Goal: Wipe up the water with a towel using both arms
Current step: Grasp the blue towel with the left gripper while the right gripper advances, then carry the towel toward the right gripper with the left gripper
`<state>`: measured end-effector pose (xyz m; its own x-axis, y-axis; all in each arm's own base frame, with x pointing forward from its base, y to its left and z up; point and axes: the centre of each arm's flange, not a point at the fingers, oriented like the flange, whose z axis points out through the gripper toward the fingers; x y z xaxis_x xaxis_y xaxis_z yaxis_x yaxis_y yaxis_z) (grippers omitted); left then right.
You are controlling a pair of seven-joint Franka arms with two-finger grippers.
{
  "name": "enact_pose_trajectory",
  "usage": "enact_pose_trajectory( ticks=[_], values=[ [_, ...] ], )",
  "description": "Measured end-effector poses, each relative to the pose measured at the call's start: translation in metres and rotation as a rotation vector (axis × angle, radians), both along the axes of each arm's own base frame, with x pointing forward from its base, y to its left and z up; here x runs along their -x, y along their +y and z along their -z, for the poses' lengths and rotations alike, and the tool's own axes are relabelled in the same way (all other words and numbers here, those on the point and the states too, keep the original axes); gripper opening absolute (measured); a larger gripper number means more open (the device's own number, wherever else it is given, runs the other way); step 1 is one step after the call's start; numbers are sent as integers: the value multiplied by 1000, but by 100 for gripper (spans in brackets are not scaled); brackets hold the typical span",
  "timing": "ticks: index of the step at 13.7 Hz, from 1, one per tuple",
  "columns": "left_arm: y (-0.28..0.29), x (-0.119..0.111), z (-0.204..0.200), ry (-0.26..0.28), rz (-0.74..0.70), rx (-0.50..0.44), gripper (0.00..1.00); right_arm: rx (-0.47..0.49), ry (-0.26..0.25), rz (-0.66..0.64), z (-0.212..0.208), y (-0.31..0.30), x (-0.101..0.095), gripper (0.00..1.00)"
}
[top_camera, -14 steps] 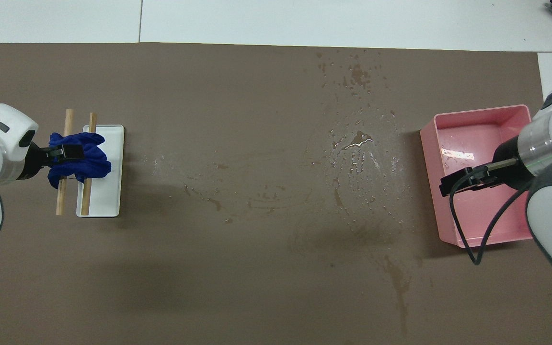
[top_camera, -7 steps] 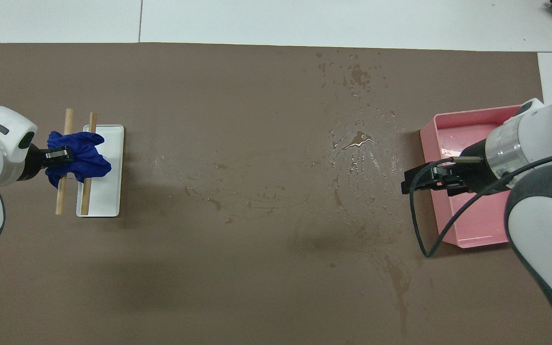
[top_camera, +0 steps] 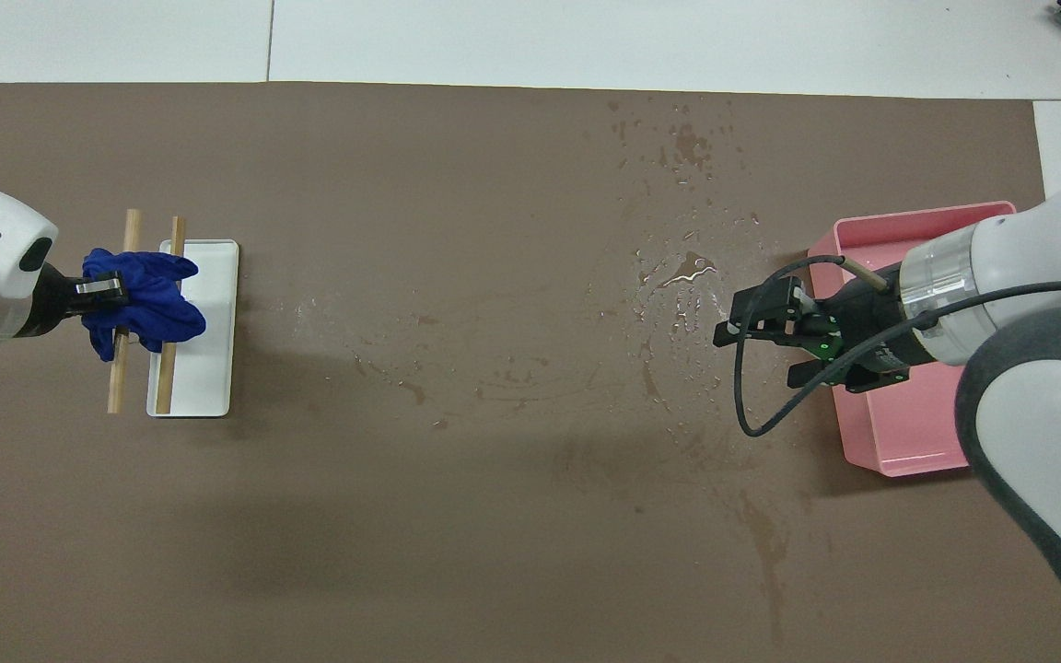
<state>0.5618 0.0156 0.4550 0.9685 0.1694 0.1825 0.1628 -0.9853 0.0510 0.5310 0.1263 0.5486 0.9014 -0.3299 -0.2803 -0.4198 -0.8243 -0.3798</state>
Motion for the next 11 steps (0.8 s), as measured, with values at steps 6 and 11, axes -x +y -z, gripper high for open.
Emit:
enact_pose_trajectory(
  ticks=[6,11],
  values=[
    [-7,-11,-39,-23,-285,246,20,-83,90,204,-2,11,-2,100],
    [-83,0,-88,90,-774,490,20,-87,102,222,-2,11,0,100]
  ],
)
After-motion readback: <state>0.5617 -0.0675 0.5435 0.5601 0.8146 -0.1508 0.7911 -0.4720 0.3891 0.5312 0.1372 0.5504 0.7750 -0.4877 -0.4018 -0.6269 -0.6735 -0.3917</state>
